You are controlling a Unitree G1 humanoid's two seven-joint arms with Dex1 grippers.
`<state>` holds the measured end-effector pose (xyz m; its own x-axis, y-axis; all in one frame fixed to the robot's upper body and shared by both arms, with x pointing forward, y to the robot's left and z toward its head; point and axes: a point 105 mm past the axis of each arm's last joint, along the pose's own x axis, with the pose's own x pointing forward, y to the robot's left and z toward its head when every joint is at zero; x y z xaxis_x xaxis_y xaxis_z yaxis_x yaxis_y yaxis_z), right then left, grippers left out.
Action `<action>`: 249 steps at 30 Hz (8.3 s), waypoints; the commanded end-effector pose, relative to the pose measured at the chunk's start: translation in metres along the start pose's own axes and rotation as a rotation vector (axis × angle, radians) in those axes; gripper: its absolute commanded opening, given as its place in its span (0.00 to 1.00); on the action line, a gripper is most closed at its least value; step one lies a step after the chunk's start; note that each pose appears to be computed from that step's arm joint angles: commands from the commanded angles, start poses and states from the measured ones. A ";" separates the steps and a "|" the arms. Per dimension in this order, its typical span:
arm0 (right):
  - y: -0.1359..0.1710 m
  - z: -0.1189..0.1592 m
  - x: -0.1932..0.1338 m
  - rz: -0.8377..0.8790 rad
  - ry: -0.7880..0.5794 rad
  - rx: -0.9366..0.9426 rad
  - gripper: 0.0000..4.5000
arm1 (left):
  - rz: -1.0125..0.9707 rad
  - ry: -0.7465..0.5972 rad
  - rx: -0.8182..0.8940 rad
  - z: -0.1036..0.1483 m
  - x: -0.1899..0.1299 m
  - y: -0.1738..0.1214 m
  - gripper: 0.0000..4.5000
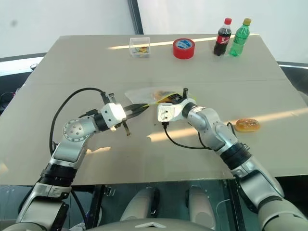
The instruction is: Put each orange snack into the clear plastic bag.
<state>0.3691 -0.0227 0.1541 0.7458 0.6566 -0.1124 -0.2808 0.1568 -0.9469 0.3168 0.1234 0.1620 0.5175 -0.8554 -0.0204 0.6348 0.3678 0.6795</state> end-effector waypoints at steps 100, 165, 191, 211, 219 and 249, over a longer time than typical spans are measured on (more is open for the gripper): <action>-0.025 -0.044 -0.093 -0.165 0.351 1.383 0.18 | 0.376 0.128 -0.039 -0.027 0.009 0.042 0.00; -0.008 0.052 0.030 0.226 0.022 2.038 0.97 | 0.263 0.025 -0.013 0.006 -0.003 0.013 0.00; -0.050 0.076 -0.046 0.069 -0.293 0.339 0.53 | 0.286 0.039 -0.006 0.001 -0.004 0.025 0.00; -0.039 0.081 -0.013 0.140 -0.373 -0.084 0.35 | 0.269 0.031 0.065 0.008 -0.012 0.020 0.00; -0.037 0.072 -0.009 0.150 -0.342 -0.095 0.35 | 0.270 0.025 0.068 0.010 -0.012 0.019 0.00; -0.033 0.071 -0.009 0.168 -0.334 -0.100 0.10 | 0.267 0.033 0.054 0.011 -0.012 0.018 0.00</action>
<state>0.3332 0.0181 0.1928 0.4590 0.8583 -0.2292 -0.3446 -0.0658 -0.9364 0.3201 0.1367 0.1666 0.6937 -0.7143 0.0923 0.4805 0.5544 0.6795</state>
